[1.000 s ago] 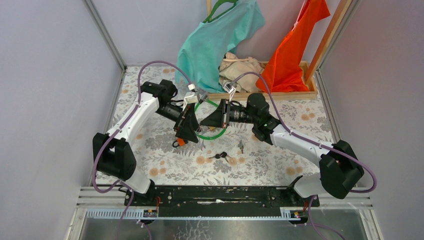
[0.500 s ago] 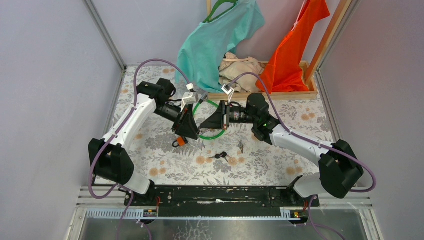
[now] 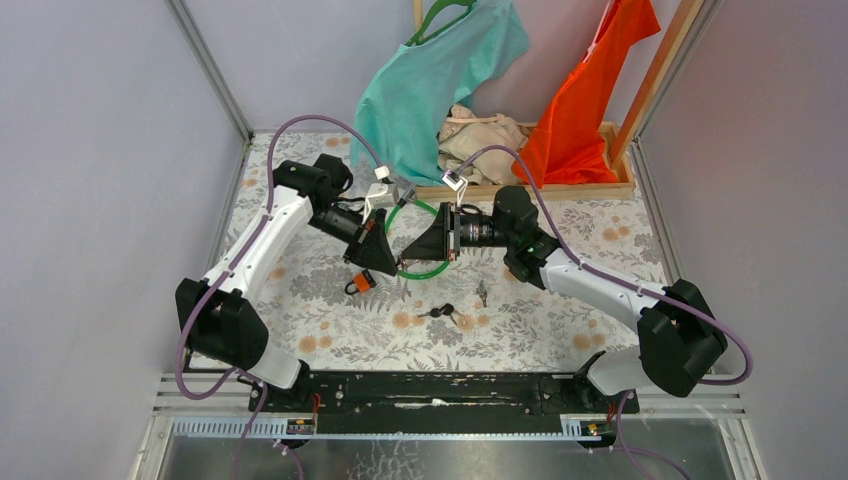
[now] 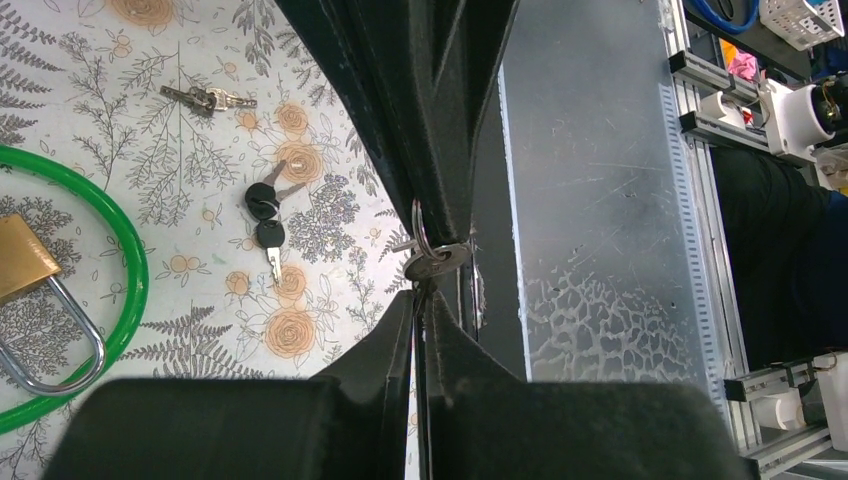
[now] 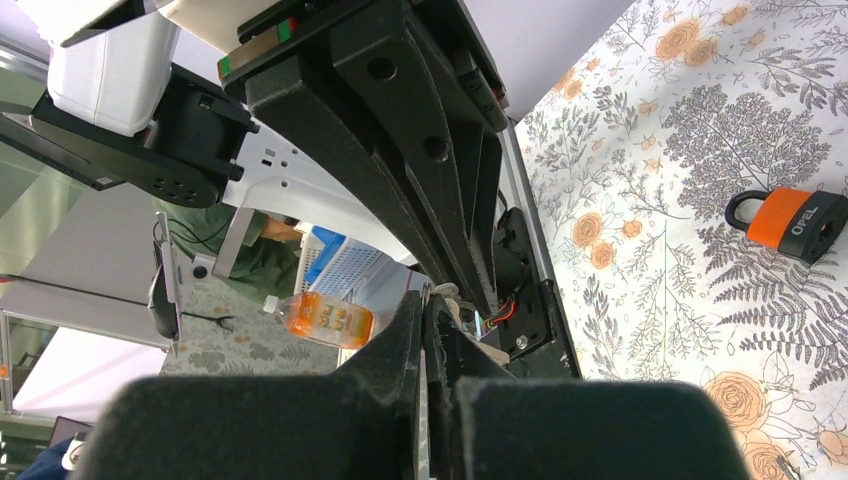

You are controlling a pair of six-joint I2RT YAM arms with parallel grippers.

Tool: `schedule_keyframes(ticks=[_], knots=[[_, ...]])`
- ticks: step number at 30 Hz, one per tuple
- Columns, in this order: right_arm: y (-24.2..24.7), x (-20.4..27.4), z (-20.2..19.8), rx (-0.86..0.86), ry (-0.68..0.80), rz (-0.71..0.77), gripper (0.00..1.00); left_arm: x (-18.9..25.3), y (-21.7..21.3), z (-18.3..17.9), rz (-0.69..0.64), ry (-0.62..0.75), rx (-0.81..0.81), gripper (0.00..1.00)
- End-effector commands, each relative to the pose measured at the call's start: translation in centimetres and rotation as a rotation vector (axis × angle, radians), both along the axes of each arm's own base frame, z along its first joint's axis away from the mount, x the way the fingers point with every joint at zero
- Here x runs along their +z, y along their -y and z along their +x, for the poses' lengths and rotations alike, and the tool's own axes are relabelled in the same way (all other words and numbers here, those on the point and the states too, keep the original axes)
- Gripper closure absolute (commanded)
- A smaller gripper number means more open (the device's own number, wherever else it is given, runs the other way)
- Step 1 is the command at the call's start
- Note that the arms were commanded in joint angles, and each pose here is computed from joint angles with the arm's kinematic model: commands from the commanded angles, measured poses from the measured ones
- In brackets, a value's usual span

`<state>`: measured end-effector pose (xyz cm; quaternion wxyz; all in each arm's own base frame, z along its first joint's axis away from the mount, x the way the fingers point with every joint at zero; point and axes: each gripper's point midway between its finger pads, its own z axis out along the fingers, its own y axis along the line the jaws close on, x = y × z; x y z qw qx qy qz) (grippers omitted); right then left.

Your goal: Unlock with the key

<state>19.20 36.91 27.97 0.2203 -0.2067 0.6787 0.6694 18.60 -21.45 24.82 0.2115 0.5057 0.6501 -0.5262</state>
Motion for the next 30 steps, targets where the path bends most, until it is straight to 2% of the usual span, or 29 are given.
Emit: schedule_keyframes(ticks=[1, 7, 12, 15, 18, 22, 24, 27, 30], knots=[[0.0, 2.5, -1.9, 0.102, 0.065, 0.041, 1.0, 0.2, -0.1, 0.5, 0.025, 0.046, -0.002, 0.99], [-0.3, 2.9, -2.3, 0.197, 0.105, 0.061, 0.89, -0.1, -0.3, 0.2, 0.035, 0.032, 0.001, 1.0], [-0.1, 2.9, -2.9, 0.31, 0.093, 0.059, 0.58, 0.0, -0.3, 0.1, 0.036, 0.019, 0.008, 1.0], [0.8, 2.8, -1.7, 0.277, 0.146, 0.022, 0.4, 0.0, -0.4, 0.0, 0.047, 0.027, 0.01, 1.0], [2.1, 2.3, 0.1, 0.186, 0.222, -0.062, 0.3, -0.3, -0.7, 0.1, 0.073, 0.025, 0.016, 1.0], [3.7, 0.4, 3.9, -0.028, 0.375, -0.282, 0.27, -0.5, -0.7, 0.6, 0.108, -0.008, 0.038, 1.0], [4.6, 0.2, 5.5, -0.118, 0.467, -0.344, 0.26, -0.6, -0.7, 1.2, 0.137, -0.034, 0.075, 1.0], [4.4, 1.9, 4.9, -0.122, 0.588, -0.233, 0.25, -1.0, -0.4, 3.1, 0.19, -0.038, 0.168, 1.0], [3.4, 3.1, 3.6, -0.076, 0.636, -0.109, 0.25, -0.9, -0.2, 4.1, 0.238, -0.022, 0.238, 1.0]])
